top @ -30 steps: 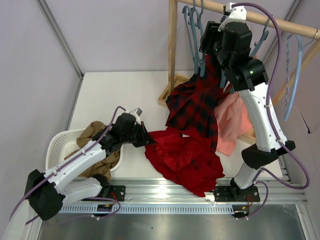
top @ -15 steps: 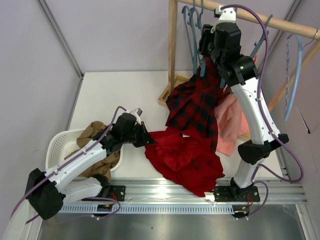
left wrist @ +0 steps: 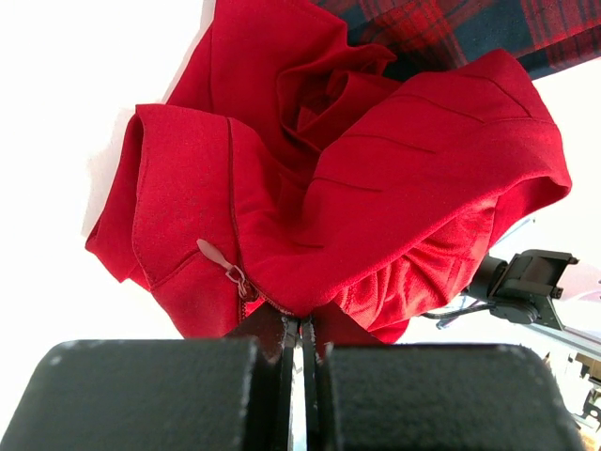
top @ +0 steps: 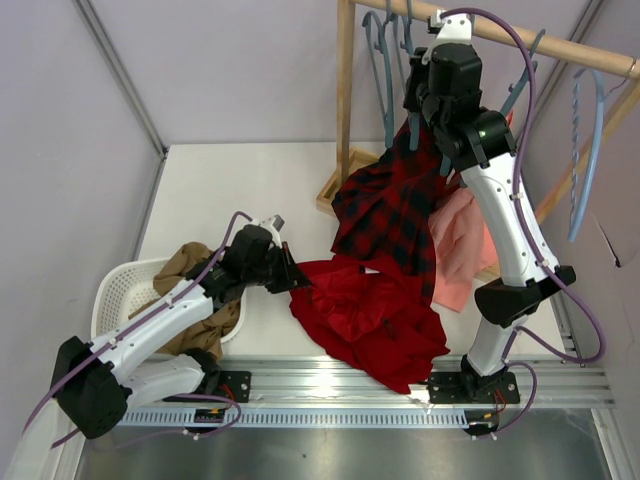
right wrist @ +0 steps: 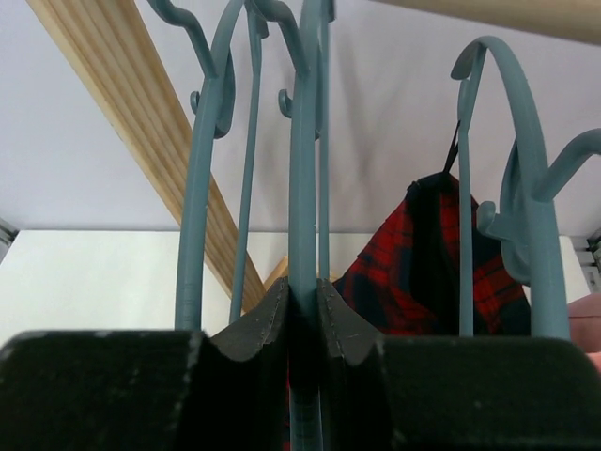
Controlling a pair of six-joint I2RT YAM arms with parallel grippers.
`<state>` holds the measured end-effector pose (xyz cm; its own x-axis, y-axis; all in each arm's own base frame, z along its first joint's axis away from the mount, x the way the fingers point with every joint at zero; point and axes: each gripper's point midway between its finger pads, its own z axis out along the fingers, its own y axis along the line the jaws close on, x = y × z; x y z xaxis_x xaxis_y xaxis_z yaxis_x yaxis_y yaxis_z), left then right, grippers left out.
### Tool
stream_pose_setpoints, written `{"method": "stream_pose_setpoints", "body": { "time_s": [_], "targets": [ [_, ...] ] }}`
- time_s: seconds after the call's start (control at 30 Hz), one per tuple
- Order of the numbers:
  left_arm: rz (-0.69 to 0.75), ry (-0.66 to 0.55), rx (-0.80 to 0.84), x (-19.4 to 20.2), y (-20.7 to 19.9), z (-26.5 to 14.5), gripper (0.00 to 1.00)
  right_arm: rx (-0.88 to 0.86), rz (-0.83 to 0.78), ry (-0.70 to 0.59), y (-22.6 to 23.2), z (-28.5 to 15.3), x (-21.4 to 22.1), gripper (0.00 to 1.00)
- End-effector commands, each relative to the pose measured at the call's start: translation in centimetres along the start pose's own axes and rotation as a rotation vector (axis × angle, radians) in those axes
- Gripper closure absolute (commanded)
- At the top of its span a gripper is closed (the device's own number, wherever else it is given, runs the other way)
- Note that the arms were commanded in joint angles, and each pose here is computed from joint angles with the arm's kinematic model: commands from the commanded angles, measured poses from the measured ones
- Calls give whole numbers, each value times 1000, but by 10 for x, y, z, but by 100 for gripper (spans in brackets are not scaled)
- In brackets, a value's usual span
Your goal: Place the skirt on the hanger
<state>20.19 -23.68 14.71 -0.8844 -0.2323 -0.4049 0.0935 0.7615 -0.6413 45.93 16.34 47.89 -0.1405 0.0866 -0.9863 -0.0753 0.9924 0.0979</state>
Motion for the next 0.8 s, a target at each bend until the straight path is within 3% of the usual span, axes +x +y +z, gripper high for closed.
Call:
{"method": "stream_pose_setpoints", "body": {
  "time_s": [0.0,0.4,0.77],
  "targets": [
    [25,-30,43,-9,-9,-1,100,26,21,-138,-9,-12,-46,100],
    [30,-38,59,-11,-12,-4,100,-49,112,-271,-12,-68,-96,100],
    [29,-51,82,-11,-15,-9,100,-88,144,-321,-17,-99,-101,100]
  ]
}}
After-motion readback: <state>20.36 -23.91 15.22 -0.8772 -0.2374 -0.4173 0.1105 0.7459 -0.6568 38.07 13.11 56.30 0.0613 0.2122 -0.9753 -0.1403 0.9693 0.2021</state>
